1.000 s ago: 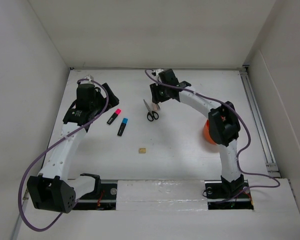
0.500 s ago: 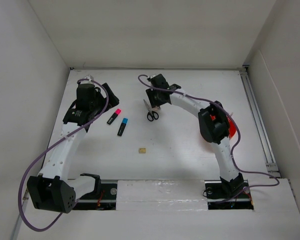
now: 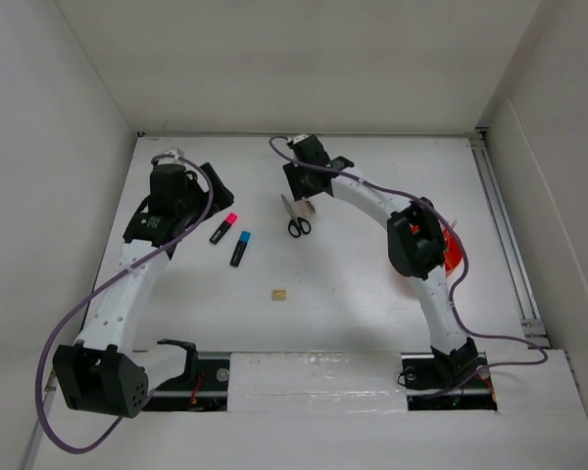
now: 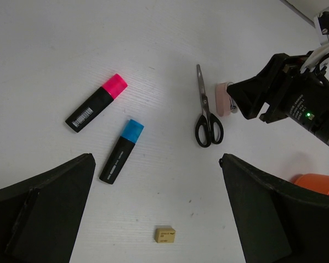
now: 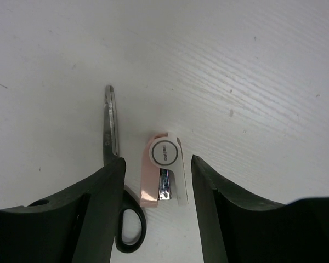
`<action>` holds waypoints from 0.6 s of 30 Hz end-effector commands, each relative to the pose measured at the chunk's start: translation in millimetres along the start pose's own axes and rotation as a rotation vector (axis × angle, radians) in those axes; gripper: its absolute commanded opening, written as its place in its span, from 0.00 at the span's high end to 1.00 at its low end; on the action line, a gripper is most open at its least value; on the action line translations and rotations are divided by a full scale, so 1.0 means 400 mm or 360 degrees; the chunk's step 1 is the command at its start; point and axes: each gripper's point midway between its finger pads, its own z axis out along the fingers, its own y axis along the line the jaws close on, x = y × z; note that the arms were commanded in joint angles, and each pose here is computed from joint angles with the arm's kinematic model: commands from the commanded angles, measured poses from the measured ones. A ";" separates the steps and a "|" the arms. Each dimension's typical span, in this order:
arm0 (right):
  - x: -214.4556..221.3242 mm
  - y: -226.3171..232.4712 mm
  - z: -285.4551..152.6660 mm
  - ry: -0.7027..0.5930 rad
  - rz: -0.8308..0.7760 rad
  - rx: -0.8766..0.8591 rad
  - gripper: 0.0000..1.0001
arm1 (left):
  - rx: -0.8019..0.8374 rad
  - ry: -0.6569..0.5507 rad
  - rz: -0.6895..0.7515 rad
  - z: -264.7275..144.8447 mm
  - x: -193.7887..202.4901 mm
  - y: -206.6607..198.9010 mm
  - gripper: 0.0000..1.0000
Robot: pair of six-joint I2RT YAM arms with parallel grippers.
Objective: Sort the stationery into containers
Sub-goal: Grab a piece of stationery with the right arm
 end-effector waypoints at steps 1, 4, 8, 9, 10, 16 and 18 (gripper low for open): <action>-0.015 -0.008 0.012 0.0006 -0.0041 -0.0009 0.42 | 0.0060 -0.0063 0.0023 -0.015 -0.017 -0.015 0.01; 0.001 -0.009 0.018 0.0030 -0.0045 -0.0006 0.42 | 0.0060 -0.0063 0.0023 -0.015 -0.017 -0.015 0.01; 0.005 -0.004 0.022 0.0030 -0.0044 -0.0024 0.42 | 0.0060 -0.0063 0.0023 -0.015 -0.017 -0.015 0.01; 0.019 -0.012 0.037 0.0054 -0.0036 -0.0031 0.42 | 0.0060 -0.0063 0.0023 -0.015 -0.017 -0.015 0.01; 0.009 -0.012 0.034 0.0040 -0.0034 -0.0032 0.42 | 0.0060 -0.0063 0.0023 -0.015 -0.017 -0.015 0.01; 0.055 -0.010 0.067 0.0140 -0.0075 -0.0039 0.45 | 0.0060 -0.0063 0.0023 -0.015 -0.017 -0.015 0.01; 0.065 -0.011 0.073 0.0161 -0.0077 -0.0036 0.46 | 0.0060 -0.0063 0.0023 -0.015 -0.017 -0.015 0.01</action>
